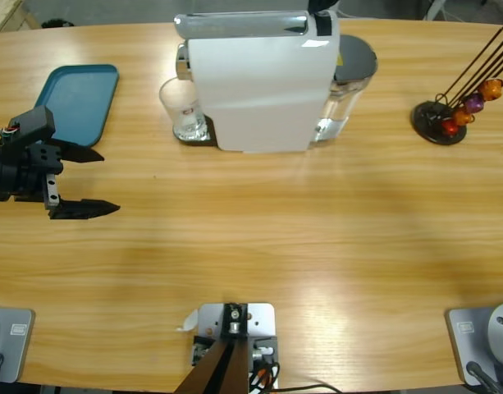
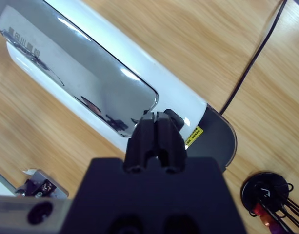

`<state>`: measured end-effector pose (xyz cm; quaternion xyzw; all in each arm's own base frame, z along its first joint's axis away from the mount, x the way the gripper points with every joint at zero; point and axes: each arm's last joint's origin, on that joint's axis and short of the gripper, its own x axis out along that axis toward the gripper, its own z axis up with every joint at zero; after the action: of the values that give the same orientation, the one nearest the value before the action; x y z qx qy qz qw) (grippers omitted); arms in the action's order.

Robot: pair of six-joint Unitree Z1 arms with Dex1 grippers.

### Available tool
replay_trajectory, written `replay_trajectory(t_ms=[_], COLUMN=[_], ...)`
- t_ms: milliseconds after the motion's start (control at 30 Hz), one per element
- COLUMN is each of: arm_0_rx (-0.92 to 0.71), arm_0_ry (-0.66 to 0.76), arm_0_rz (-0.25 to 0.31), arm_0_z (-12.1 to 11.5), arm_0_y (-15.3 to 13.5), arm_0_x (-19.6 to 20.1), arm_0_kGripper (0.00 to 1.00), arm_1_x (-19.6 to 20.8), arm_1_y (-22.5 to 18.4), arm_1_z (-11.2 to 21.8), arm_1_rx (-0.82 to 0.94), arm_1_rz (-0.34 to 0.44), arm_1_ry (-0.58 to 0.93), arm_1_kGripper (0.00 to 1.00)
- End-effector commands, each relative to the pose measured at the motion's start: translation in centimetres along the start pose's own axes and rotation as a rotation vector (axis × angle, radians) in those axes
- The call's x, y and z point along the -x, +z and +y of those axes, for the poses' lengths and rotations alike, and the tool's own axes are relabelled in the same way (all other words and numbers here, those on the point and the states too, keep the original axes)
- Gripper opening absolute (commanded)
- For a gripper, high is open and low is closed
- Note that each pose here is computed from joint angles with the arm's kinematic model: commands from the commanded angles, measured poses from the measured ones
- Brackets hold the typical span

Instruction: Pour coffee

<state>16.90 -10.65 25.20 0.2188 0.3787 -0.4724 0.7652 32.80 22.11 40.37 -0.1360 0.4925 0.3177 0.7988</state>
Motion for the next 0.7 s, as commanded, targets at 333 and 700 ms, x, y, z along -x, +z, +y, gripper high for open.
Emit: replay_trajectory(t_ms=[333,700], arm_0_rx=[0.024,0.029], arm_0_ry=[-0.032,-0.038], arm_0_rz=[0.068,0.068], arm_0_z=[0.0,-0.1], arm_0_y=[-0.9,-0.9], arm_0_x=[-1.3,-1.3], arm_0_kGripper=[0.991,0.991], arm_1_x=[14.5,12.8], arm_1_y=[-5.7,-7.9], arm_1_z=[5.0,4.6], arm_1_rx=[0.212,0.140], arm_1_rz=[-0.207,-0.125], arm_1_ry=[-0.090,-0.072], arm_1_kGripper=[0.646,0.928])
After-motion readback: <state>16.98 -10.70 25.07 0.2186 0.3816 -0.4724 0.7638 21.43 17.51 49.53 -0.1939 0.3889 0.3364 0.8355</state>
